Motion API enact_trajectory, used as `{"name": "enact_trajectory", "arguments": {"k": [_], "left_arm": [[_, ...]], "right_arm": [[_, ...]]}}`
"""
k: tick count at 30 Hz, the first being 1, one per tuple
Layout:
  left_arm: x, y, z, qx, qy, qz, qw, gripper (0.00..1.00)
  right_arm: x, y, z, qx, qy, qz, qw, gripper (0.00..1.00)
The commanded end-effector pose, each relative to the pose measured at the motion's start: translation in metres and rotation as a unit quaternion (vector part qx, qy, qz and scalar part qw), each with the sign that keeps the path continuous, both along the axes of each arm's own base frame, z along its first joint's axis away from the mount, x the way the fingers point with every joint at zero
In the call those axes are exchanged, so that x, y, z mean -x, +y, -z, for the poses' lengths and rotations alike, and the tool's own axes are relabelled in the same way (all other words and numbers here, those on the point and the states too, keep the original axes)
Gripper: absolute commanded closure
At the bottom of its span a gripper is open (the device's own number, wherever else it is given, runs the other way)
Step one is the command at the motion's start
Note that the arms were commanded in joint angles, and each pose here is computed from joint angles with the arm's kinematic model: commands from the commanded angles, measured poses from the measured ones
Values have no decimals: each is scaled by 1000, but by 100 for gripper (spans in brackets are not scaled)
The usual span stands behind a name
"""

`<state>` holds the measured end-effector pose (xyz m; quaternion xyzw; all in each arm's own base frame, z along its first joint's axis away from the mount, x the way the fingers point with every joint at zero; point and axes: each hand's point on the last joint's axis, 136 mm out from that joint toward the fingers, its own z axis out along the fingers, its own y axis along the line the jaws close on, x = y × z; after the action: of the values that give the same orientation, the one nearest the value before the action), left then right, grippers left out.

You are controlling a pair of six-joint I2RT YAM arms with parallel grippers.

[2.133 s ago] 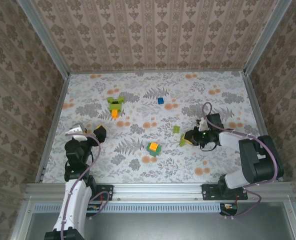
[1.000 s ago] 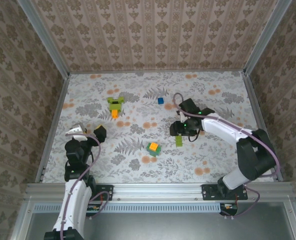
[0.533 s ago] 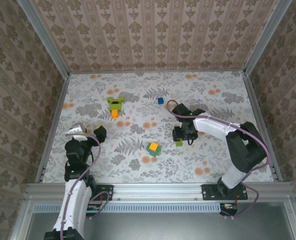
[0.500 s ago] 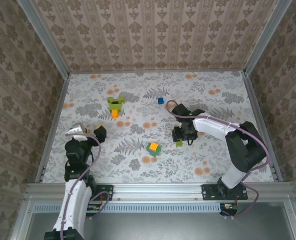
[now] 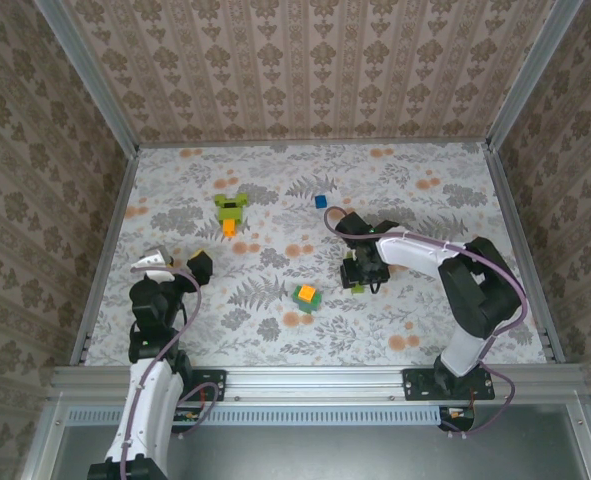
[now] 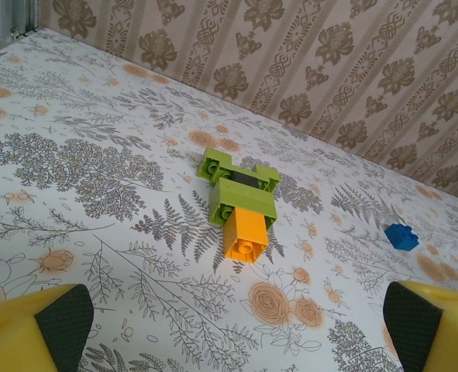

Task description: Assemble a carrot with lego

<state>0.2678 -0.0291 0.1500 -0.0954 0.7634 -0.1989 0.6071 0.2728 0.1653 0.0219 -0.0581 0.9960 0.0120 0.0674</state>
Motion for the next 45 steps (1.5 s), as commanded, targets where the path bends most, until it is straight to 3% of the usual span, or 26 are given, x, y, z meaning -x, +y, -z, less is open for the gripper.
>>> {"name": "enact_trajectory", "arguments": {"k": [1,20,30,36,45], "left_arm": [[0,0,2,-9,-7,1,1000,0],[0,-1,2,-10,-8,2,1000,0],[0,-1,2,-10,-8,1,1000,0],[0,-1,1,-10,-10,2,1000,0],[0,-1,1,-11,-9,3,1000,0]], "right_arm": [[-5,1,2,15,-3,6,1000,41],[-10,-1,2,40,-9,-2,999,43],[-8,1,7,42,-3,-5,999,52],[-5,-1,8,50,-2,-7,999,66],[-3,2,-39,42,-31,-53,997,74]]}}
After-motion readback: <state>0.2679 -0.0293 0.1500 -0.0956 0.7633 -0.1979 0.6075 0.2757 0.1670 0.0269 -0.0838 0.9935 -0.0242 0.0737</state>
